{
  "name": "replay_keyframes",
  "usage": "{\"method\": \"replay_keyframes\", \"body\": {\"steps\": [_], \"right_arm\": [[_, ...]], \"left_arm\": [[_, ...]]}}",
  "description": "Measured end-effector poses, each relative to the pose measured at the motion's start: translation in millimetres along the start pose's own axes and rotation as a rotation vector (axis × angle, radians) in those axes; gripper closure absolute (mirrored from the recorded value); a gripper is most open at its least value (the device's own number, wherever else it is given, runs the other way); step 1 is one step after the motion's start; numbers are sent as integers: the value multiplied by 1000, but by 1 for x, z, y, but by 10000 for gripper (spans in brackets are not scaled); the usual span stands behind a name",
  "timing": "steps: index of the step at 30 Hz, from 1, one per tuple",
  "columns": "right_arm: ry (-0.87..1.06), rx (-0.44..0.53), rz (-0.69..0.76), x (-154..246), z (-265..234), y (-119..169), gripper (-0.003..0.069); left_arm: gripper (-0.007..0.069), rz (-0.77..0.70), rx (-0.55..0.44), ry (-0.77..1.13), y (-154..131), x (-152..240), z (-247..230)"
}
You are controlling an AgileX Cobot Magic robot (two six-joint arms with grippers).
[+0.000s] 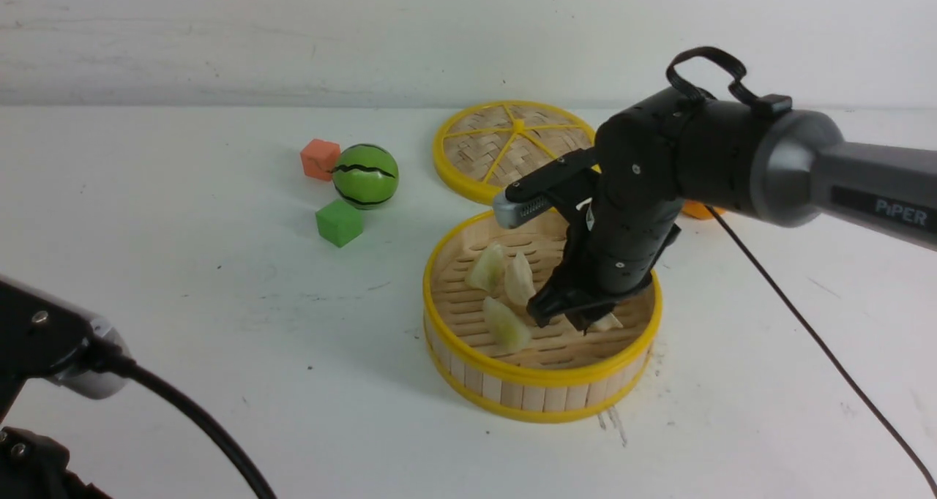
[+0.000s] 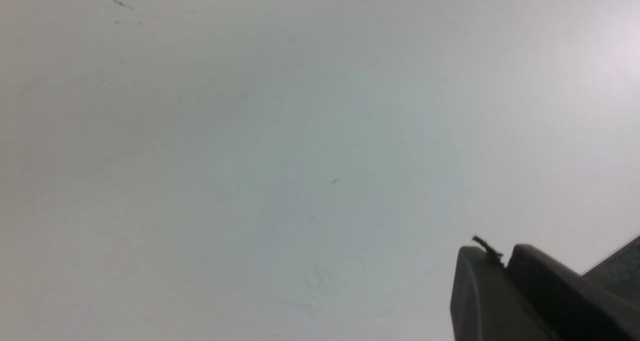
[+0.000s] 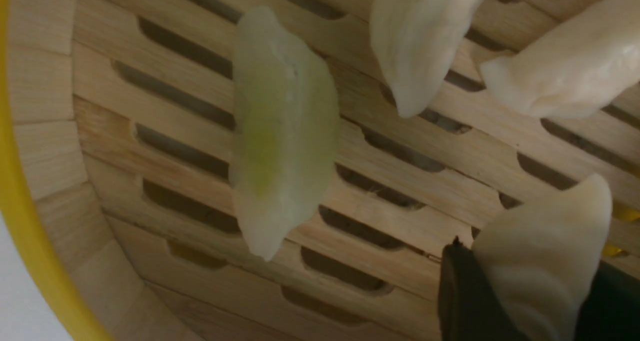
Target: Put the dumplings into the steamer on the white table.
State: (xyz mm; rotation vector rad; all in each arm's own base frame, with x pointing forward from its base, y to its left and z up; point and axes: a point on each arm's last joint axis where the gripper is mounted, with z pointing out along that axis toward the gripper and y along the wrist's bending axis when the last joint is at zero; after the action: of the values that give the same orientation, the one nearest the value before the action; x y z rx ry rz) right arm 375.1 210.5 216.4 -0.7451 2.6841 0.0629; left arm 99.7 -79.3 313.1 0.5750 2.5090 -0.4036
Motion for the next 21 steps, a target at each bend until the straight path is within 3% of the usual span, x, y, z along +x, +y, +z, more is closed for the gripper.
{"method": "replay_keyframes", "body": {"steps": [7,10,16,21], "right_arm": [[-22,-43,42,-2,0,4,244],[4,-52,48,1,-5,5,218],[-51,-56,39,3,-56,3,298],[-240,-95,58,22,-142,3,487]], "left_arm": [[551,-4,-12,58,4,17,14],[547,-3,-14,56,8,34,15],[543,-22,13,-94,12,58,-5],[541,-110,28,-366,21,83,-29]]}}
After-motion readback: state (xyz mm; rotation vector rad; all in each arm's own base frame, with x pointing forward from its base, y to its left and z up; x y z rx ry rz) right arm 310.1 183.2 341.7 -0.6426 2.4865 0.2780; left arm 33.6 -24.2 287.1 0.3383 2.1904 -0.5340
